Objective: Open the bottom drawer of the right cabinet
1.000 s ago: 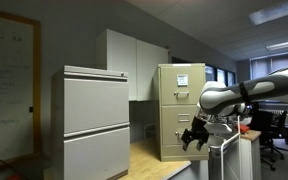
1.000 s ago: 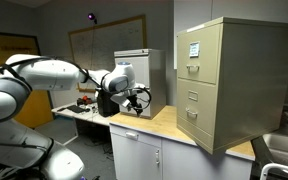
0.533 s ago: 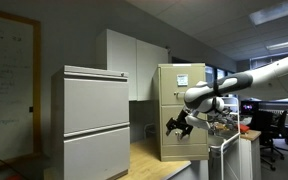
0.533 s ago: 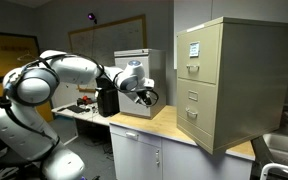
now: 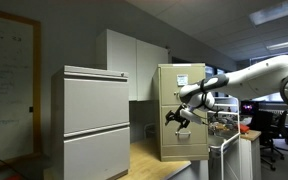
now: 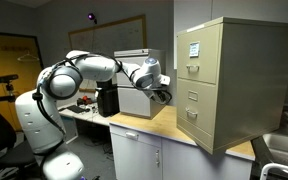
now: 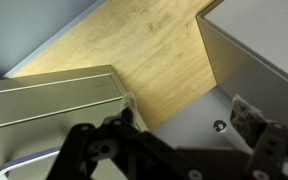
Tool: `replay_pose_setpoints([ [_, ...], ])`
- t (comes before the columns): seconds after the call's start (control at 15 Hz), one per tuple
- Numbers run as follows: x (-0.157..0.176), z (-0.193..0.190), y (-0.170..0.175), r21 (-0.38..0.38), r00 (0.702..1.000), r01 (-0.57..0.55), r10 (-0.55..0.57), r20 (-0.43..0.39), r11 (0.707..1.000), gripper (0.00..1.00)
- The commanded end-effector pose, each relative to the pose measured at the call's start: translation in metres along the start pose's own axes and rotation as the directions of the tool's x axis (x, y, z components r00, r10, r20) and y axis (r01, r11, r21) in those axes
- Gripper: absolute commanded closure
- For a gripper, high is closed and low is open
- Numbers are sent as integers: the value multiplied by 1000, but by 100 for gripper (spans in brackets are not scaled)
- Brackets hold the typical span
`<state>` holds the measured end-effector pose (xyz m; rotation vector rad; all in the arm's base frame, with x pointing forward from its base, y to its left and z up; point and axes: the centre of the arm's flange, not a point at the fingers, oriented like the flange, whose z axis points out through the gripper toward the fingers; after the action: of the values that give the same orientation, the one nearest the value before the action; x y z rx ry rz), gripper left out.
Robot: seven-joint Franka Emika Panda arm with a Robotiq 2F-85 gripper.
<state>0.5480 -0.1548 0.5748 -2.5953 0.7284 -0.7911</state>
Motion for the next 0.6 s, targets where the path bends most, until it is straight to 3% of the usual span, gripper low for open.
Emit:
replay_pose_setpoints([
  [0.0, 60, 0, 17, 3, 993, -107, 107, -42, 994, 0],
  [0.53, 114, 11, 85, -57, 961, -266, 260, -91, 962, 0],
])
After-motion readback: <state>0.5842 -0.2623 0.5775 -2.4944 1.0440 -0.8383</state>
